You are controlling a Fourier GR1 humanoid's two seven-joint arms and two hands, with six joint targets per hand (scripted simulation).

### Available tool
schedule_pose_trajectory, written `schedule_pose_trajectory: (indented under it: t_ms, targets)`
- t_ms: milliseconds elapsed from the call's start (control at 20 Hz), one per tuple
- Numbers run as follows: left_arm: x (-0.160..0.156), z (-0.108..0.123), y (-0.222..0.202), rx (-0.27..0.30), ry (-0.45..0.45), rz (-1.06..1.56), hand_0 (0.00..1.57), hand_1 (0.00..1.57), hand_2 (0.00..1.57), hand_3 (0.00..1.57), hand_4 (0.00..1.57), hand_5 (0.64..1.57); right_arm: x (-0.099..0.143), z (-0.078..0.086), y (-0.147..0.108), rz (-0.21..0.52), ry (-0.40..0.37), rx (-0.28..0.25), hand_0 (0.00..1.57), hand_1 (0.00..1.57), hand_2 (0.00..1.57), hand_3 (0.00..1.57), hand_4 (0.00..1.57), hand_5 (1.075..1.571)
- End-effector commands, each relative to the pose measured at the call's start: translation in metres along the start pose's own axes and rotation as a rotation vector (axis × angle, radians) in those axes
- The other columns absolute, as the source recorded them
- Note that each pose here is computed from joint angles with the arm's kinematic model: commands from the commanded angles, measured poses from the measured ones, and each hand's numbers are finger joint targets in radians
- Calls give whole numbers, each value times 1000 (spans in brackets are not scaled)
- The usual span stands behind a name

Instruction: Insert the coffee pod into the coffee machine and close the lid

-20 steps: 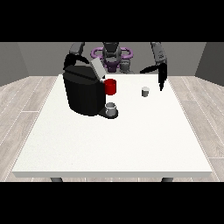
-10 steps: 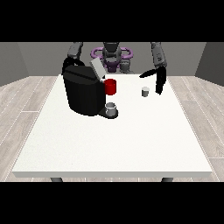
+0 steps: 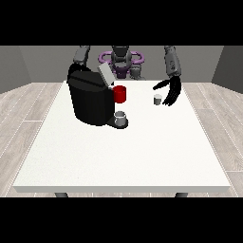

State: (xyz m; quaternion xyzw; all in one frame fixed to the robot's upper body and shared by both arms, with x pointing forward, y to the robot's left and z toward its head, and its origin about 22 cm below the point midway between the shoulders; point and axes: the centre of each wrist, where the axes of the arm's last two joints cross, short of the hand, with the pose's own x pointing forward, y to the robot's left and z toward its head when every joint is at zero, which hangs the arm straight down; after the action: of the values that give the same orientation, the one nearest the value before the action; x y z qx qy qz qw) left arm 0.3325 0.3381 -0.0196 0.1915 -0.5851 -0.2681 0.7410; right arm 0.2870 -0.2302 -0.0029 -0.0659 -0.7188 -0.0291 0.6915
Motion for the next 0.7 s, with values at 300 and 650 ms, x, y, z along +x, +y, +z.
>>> schedule_pose_trajectory:
  t_ms: [300,650]
  targets:
    - [-9,-5,-10,45,-30,-209,645,645,788,527,0,1571,-5,2,9,17,-19,12,0,0,0,0,527,1571]
    - [-5,-11,-12,111,-58,-221,837,837,974,737,391,1571,-16,0,-8,-29,24,5,0,0,0,0,492,1571]
